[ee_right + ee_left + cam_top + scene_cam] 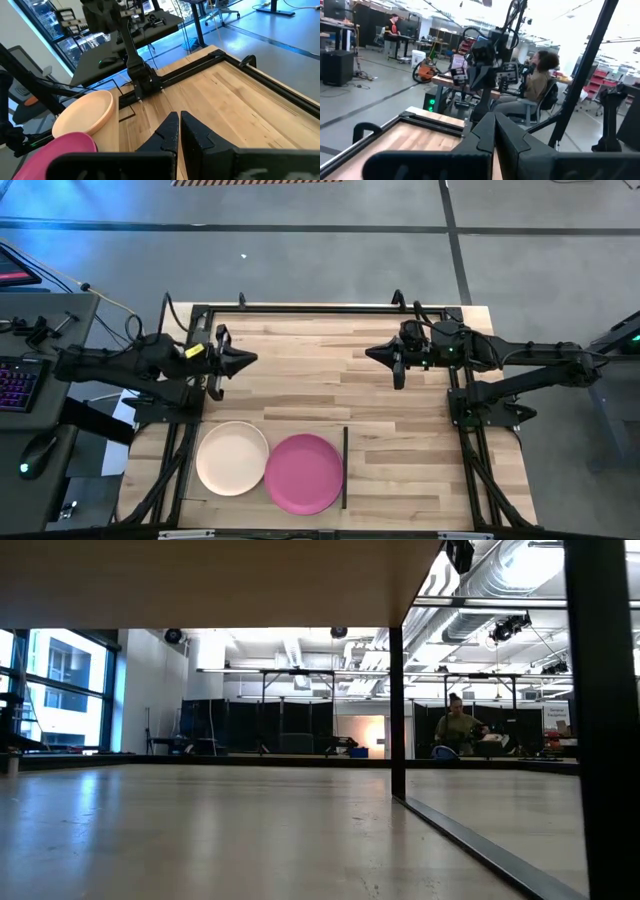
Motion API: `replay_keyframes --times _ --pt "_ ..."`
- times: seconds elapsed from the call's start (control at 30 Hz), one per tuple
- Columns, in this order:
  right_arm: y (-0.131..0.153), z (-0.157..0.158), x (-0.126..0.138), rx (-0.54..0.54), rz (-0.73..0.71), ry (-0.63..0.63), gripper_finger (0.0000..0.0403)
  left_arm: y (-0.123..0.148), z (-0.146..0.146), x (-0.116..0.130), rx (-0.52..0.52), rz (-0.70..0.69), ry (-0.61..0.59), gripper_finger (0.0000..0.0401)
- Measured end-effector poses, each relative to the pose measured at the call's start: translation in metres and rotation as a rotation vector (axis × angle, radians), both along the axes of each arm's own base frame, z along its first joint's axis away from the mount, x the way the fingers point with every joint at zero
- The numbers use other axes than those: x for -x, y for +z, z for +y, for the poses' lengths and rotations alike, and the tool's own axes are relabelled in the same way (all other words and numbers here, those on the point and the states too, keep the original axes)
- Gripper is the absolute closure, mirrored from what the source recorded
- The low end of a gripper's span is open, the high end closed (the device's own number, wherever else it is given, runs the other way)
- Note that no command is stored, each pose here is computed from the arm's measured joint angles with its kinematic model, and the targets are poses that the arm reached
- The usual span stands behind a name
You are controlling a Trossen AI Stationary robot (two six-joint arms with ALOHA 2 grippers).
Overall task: Place and stack plates onto a shelf
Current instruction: Return to Home Position
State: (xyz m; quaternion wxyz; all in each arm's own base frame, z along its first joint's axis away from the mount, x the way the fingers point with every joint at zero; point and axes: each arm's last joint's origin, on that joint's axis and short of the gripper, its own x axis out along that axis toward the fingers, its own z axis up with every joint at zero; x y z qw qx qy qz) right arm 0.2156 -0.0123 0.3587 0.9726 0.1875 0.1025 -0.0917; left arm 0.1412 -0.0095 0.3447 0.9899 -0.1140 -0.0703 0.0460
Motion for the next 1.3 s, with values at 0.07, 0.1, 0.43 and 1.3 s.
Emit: replay_keyframes --times 0.07,0.1,0.43,1.3 --pt "0.0 0.0 0.0 -0.001 0.0 0.0 0.0403 -0.012 0.001 0.006 0.017 -0.016 -0.002 0.0401" --pt "0.0 0.0 0.0 -0.004 0.0 -0.001 0.0403 -0.02 0.001 0.008 0.033 -0.033 -0.004 0.0401" --pt "-0.003 0.0 0.001 -0.035 0.024 -0.015 0.0403 -0.088 0.003 0.031 0.121 -0.117 -0.027 0.0401" --pt "-0.021 0.012 0.014 -0.066 0.251 0.083 0.0403 -0.162 0.004 0.046 0.142 -0.048 -0.063 0.0401"
